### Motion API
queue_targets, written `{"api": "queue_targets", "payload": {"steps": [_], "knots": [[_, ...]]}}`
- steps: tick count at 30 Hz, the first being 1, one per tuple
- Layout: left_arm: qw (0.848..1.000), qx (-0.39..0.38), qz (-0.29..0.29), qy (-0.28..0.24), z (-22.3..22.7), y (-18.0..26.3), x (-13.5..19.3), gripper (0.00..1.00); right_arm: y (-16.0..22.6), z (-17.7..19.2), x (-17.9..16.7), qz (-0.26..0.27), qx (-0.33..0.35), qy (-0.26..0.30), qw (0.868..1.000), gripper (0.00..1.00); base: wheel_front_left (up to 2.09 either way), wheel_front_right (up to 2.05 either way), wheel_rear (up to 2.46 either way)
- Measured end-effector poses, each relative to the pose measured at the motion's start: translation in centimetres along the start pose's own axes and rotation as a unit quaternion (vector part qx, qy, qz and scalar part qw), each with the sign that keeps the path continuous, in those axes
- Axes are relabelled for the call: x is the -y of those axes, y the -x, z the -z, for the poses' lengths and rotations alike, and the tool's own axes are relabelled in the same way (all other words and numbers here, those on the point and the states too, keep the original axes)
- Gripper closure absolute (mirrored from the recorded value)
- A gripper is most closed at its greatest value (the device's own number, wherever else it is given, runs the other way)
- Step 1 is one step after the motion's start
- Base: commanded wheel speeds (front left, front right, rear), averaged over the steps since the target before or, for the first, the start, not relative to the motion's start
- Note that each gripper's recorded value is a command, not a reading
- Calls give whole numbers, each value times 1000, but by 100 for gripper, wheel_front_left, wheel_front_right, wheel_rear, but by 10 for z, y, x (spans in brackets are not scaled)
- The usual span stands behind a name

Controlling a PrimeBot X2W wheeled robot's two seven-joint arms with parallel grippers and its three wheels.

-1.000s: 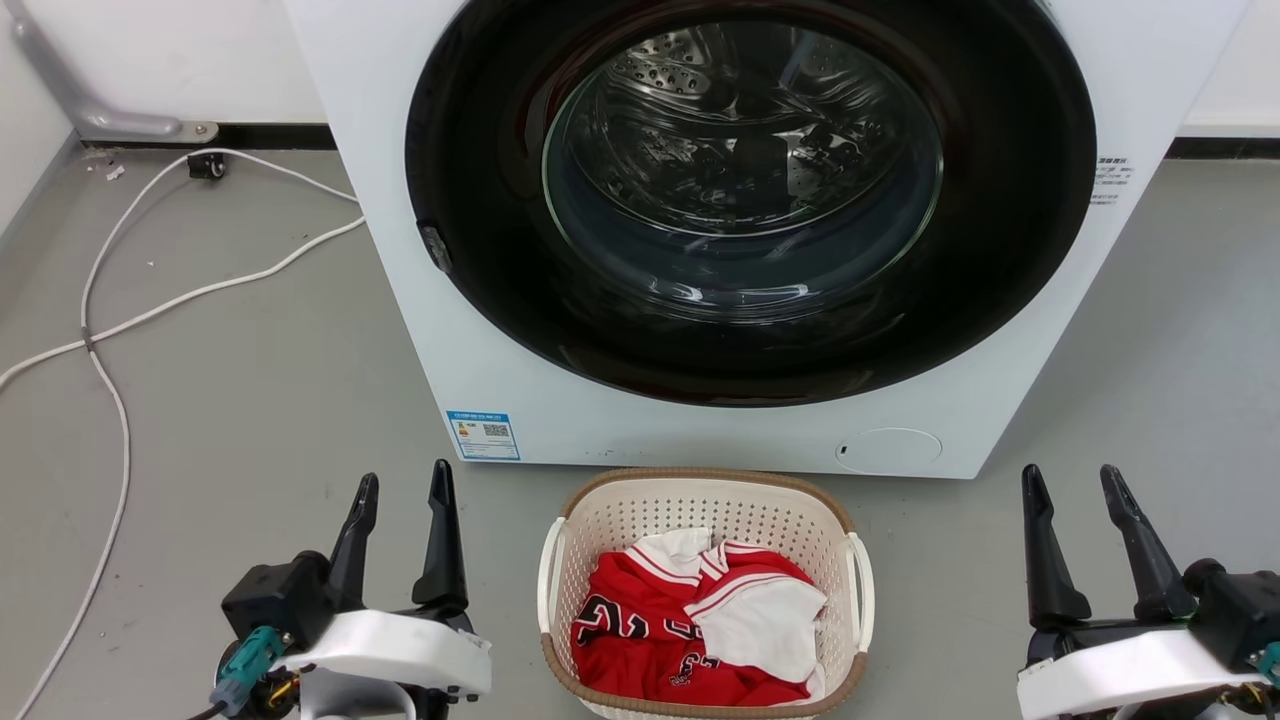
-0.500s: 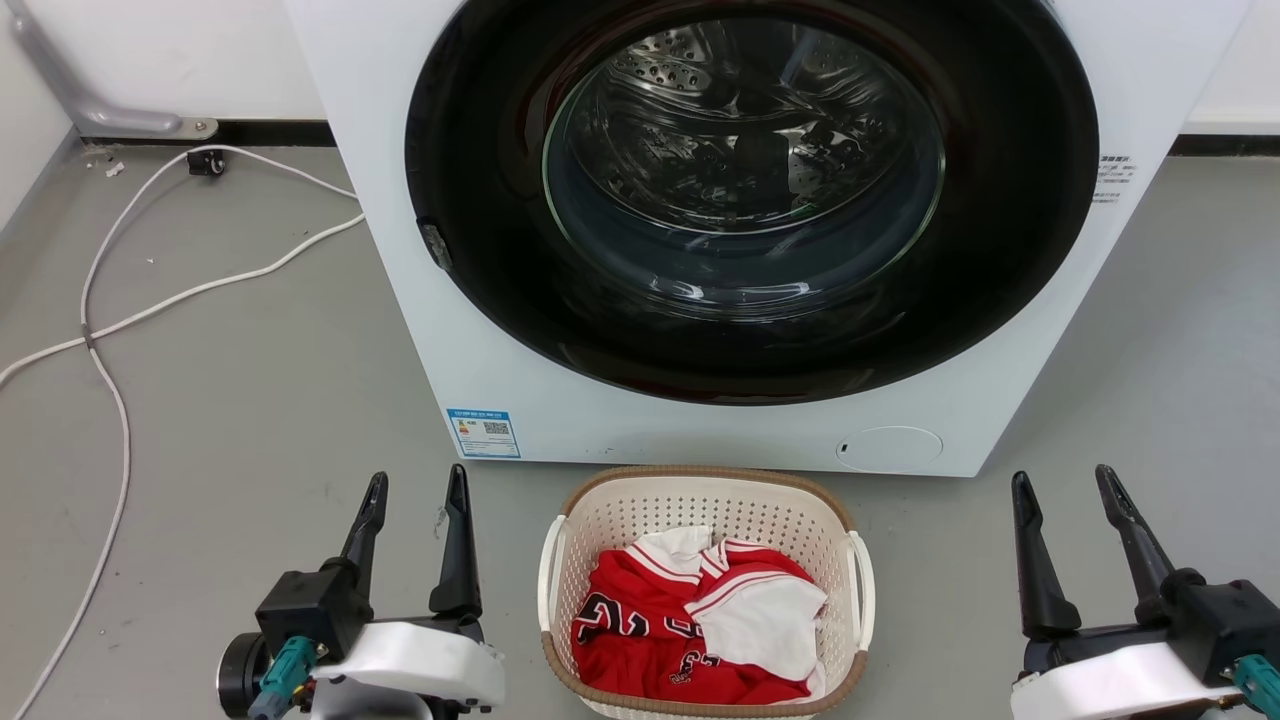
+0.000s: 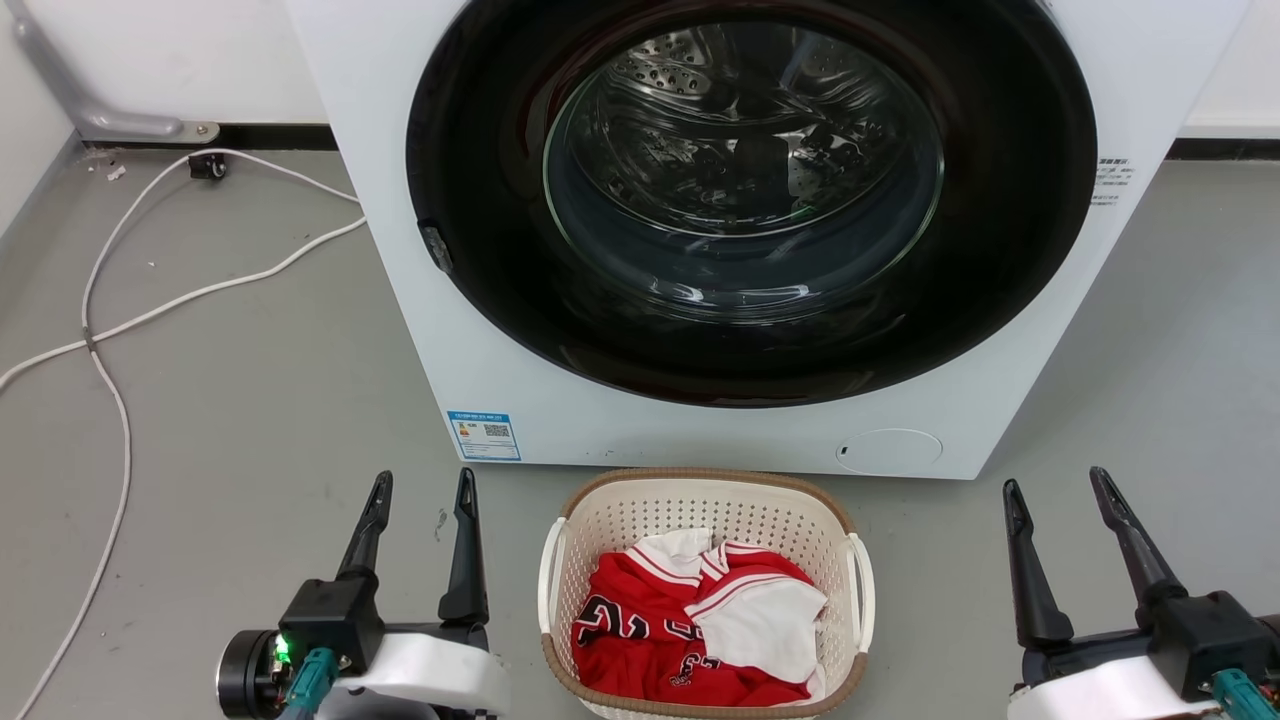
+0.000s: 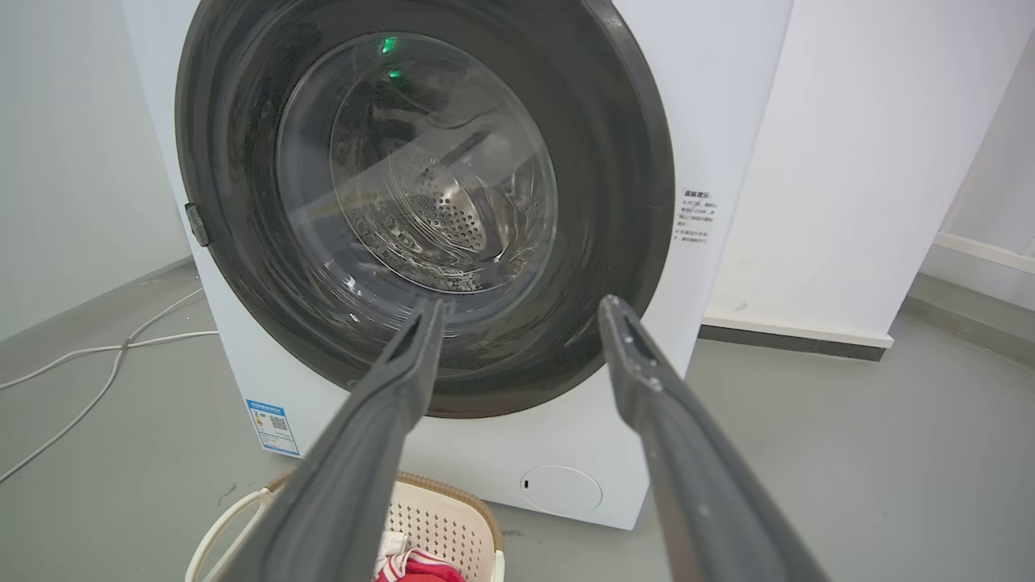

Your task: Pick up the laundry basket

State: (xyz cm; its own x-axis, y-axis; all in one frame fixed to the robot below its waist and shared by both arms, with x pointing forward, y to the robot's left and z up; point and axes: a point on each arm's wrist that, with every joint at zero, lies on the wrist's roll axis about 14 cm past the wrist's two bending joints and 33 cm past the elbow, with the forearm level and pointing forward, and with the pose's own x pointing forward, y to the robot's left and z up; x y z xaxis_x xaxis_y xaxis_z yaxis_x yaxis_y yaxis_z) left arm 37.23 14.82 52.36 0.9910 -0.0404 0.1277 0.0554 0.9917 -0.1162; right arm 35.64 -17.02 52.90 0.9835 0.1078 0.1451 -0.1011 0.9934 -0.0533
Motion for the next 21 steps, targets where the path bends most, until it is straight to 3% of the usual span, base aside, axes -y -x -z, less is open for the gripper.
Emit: {"api": "queue_targets", "payload": {"steps": [21], "knots": [[1000, 1, 0, -13, 1, 1, 0, 0, 1, 3, -2, -5, -3, 12, 1000, 0, 0, 0, 0]]}}
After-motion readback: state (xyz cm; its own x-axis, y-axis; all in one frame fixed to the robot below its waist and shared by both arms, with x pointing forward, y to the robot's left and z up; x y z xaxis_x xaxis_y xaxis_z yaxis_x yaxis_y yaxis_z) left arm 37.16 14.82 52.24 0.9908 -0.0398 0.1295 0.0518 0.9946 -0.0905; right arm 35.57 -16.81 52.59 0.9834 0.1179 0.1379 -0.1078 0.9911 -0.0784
